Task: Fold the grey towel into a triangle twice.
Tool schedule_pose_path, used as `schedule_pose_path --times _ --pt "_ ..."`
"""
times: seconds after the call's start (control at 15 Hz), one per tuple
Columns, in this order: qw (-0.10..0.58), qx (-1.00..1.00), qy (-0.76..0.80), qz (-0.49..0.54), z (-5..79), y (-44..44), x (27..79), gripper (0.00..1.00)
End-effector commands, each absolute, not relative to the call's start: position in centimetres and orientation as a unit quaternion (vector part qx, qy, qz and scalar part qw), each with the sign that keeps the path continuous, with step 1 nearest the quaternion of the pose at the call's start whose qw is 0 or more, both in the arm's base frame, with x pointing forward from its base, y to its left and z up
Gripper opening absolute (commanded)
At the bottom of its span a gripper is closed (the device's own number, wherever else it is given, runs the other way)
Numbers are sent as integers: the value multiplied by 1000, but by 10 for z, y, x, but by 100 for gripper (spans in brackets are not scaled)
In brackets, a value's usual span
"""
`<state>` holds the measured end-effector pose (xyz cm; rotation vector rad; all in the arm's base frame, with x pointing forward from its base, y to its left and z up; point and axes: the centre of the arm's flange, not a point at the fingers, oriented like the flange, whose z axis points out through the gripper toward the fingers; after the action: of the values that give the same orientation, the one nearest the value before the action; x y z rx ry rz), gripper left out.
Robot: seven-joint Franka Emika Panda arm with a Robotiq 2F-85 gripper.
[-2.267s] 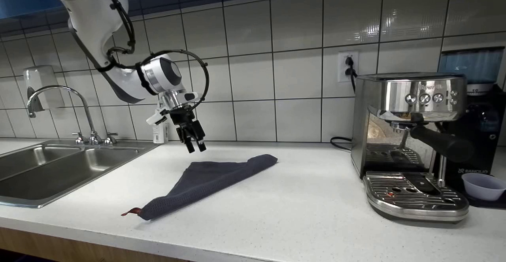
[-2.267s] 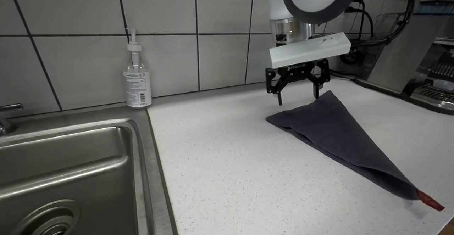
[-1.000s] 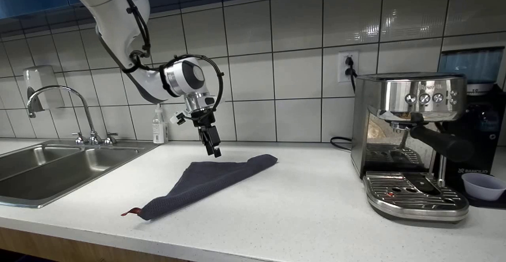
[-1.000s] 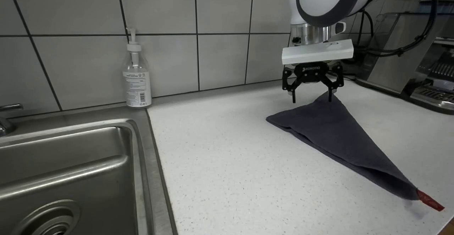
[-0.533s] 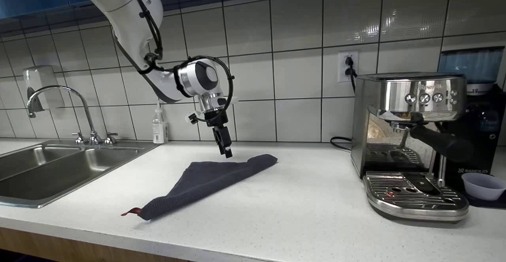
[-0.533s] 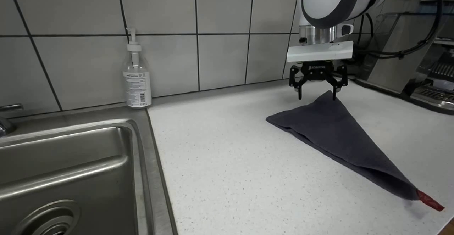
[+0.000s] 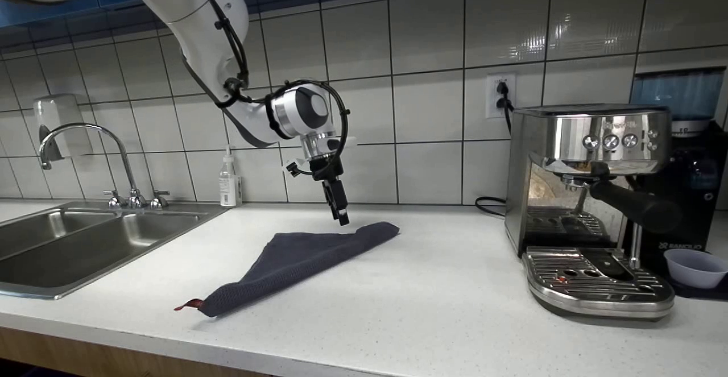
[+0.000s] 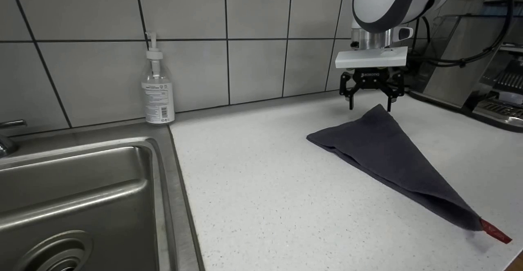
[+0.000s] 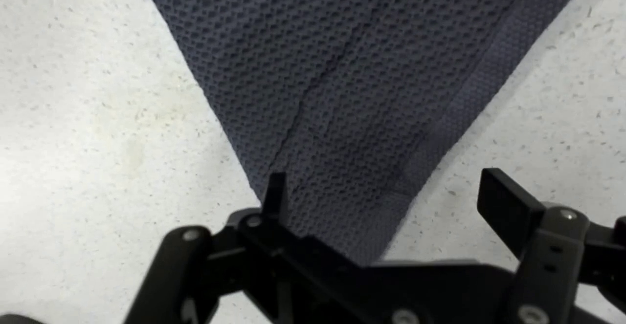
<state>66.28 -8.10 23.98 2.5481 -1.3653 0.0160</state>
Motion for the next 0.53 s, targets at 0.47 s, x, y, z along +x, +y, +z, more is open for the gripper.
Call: schedule_pose_path --times 0.47 --pt "122 846 -519 16 229 -136 697 100"
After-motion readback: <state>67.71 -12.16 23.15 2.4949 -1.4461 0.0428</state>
